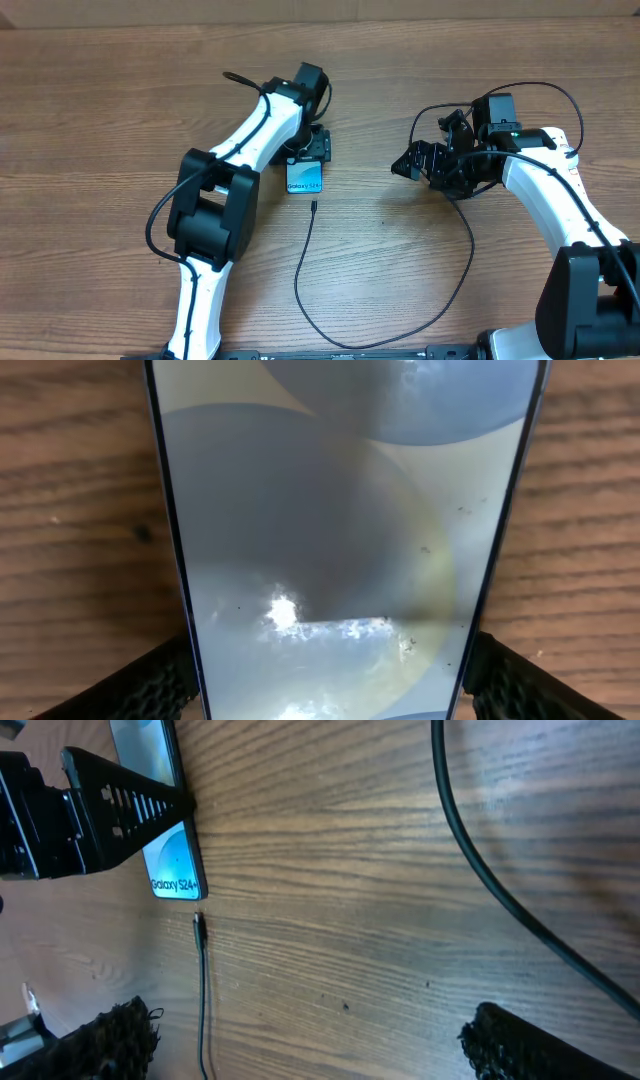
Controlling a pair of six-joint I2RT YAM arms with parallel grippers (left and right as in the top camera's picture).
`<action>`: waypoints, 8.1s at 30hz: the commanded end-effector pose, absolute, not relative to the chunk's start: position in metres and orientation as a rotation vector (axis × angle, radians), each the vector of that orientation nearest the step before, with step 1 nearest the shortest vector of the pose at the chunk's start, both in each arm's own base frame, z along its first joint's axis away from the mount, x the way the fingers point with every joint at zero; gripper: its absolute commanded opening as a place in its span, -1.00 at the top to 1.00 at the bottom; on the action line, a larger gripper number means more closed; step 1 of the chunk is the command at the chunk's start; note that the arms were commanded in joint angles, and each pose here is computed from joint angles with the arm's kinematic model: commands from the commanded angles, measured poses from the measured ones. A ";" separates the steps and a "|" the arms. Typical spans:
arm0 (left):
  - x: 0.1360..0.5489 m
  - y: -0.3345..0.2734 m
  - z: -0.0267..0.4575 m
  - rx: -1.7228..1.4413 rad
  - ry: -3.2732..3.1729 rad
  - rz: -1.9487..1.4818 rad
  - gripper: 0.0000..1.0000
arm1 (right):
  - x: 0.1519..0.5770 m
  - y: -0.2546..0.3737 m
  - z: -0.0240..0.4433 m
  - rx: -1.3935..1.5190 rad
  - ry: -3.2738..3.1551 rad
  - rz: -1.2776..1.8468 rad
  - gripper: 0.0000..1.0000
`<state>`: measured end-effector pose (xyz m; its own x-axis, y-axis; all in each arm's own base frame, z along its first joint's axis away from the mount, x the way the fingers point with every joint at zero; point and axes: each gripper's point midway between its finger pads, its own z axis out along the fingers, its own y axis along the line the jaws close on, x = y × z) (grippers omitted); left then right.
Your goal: Plug charger to phone and switch on socket
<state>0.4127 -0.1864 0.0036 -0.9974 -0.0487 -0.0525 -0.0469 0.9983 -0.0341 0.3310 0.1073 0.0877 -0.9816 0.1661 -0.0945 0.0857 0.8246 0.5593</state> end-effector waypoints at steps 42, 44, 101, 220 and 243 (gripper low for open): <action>0.391 -0.199 -0.006 0.084 3.147 0.022 -0.42 | 0.312 0.126 0.071 0.251 2.940 0.881 -1.00; 0.391 -0.200 -0.006 0.090 3.149 0.017 -0.40 | 0.312 0.126 0.064 0.314 2.933 0.888 -1.00; 0.363 -0.249 0.007 0.358 3.224 -0.593 -0.96 | 0.369 0.261 -0.003 0.331 2.569 0.993 -0.22; 0.448 -0.241 0.141 0.222 2.553 -1.725 0.91 | 0.358 0.256 0.169 -0.224 2.125 2.100 -0.99; 0.408 -0.134 0.202 -0.106 2.775 -1.264 0.92 | 0.396 0.187 0.103 0.268 2.434 1.490 -0.99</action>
